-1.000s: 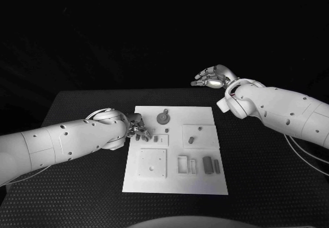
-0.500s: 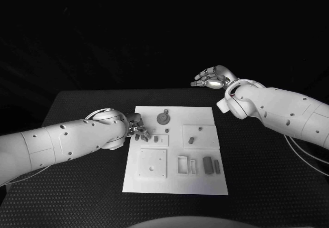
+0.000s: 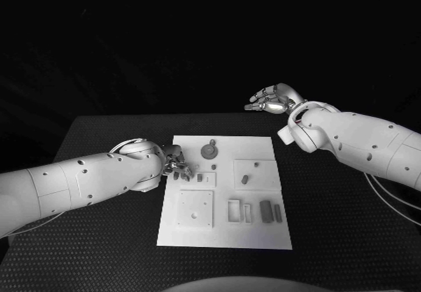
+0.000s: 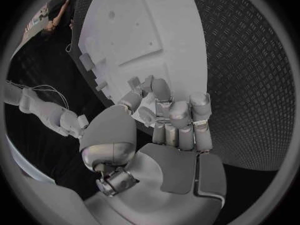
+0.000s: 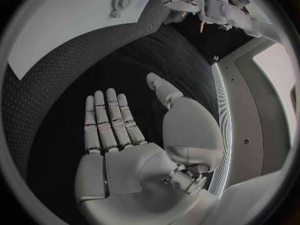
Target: Assemble the parts on the task board
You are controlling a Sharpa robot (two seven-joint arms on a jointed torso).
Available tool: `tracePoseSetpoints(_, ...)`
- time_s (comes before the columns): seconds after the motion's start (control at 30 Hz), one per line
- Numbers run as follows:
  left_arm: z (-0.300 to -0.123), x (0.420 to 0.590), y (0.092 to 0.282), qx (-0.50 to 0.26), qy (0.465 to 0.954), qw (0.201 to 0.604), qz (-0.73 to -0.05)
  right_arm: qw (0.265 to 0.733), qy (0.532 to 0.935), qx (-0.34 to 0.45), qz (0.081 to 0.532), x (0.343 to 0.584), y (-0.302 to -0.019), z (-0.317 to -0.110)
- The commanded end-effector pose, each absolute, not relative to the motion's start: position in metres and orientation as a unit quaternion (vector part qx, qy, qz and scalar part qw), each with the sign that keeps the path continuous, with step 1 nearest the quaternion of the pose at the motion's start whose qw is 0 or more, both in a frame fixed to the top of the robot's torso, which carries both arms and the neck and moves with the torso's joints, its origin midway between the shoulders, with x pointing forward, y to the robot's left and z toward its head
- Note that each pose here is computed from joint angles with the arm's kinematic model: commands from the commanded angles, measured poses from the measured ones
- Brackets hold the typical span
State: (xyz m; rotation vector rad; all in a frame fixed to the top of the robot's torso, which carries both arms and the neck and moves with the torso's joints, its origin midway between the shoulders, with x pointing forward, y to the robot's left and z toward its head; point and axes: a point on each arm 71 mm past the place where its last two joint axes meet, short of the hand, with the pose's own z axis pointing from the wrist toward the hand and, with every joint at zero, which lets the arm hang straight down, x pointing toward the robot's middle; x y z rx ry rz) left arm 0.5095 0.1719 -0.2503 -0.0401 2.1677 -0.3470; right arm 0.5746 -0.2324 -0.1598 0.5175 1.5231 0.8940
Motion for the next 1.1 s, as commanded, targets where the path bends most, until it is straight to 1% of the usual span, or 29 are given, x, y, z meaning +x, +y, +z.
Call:
tracePoseSetpoints(0.03,-0.2503,0.5088,0.1703,-0.012,0.879,0.455,-0.143,0.602,0.661,0.219,0.392,0.5741,-0.2305,-0.1601)
tracePoseSetpoints(1.1,-0.2502,0.5102,0.1721,-0.013,0.878,0.457,-0.143,0.601,0.66,0.22,0.392,0.5739,-0.2311,-0.16)
